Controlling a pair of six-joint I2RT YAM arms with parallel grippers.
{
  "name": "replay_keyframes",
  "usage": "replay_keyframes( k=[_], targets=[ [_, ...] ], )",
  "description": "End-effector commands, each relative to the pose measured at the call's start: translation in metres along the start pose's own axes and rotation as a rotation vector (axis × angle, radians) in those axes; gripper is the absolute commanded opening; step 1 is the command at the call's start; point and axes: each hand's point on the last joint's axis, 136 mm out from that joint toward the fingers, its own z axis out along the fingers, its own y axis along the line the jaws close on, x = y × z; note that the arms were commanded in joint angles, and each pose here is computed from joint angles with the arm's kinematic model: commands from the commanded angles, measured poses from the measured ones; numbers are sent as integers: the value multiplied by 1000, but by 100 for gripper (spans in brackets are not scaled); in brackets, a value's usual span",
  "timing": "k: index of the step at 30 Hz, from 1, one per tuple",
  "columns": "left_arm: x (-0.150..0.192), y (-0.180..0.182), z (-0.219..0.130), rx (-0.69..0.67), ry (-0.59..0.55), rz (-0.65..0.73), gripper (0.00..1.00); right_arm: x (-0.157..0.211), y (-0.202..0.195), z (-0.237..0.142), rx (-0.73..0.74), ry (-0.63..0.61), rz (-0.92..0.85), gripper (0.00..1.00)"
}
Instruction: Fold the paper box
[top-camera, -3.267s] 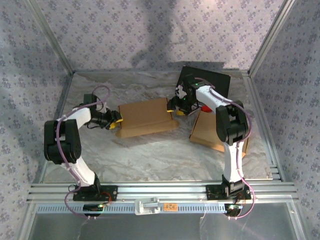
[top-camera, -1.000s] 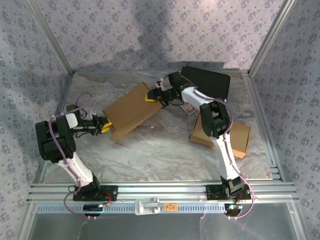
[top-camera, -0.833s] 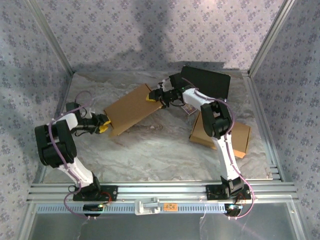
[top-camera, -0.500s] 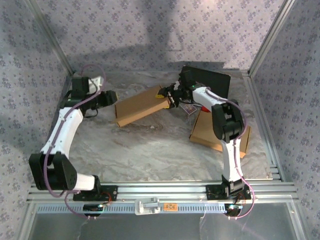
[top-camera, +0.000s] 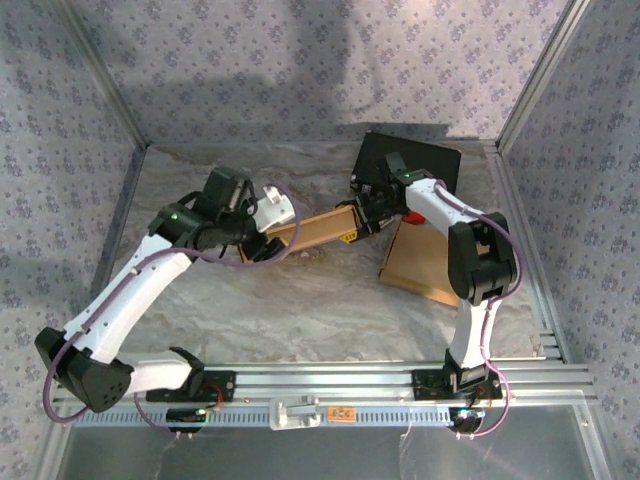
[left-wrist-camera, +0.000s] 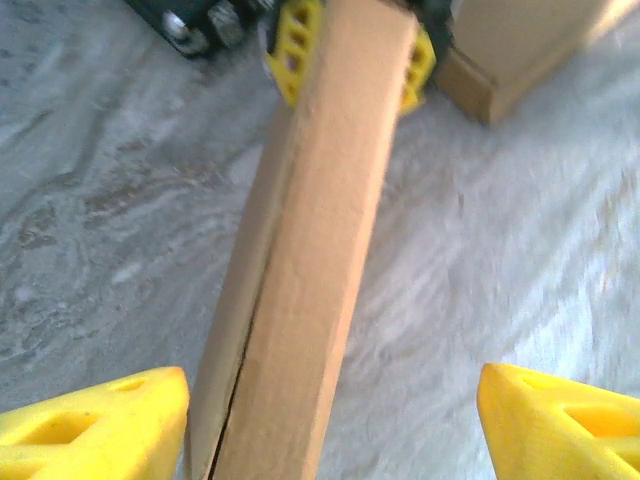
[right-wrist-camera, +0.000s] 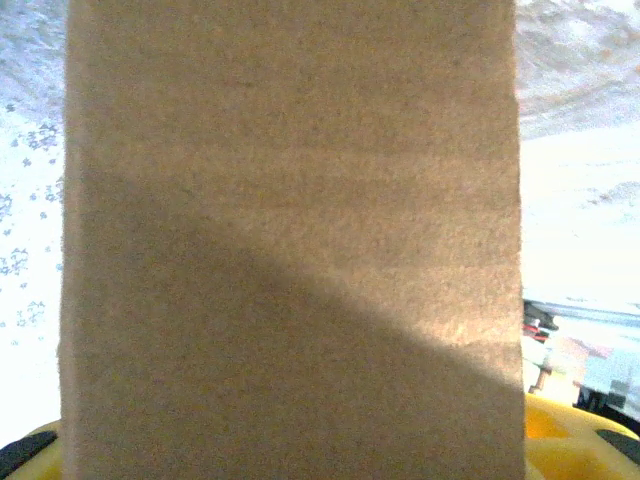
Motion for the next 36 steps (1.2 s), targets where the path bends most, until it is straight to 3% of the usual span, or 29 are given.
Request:
replay_keyframes(
  k=[1,6,9,15,17,21,24,30,36],
  targets=[
    [28,-13,8,80,137,166,77,8,-18,-3,46,45,129,45],
    [42,-16,29,83,211,212,78,8,-27,1,67,65,174,45],
    [55,-4,45,10,272,238,78,7,-29,1,74,70,184,45],
    [58,0,59,-30,272,256,78,3,-31,2,78,72,199,45],
    [60,7,63,-105,301,294,78,2,-31,3,81,73,200,43],
    [24,20,42,-205,171,286,78,-1,-33,0,86,60,206,40],
    [2,17,19,-173,83,252,78,-6,-34,-2,83,50,216,40],
    [5,7,8,-49,23,188,79,-11,-34,-3,78,43,225,40],
    [21,10,35,33,116,196,84,-10,-29,-1,70,40,227,40]
  ],
)
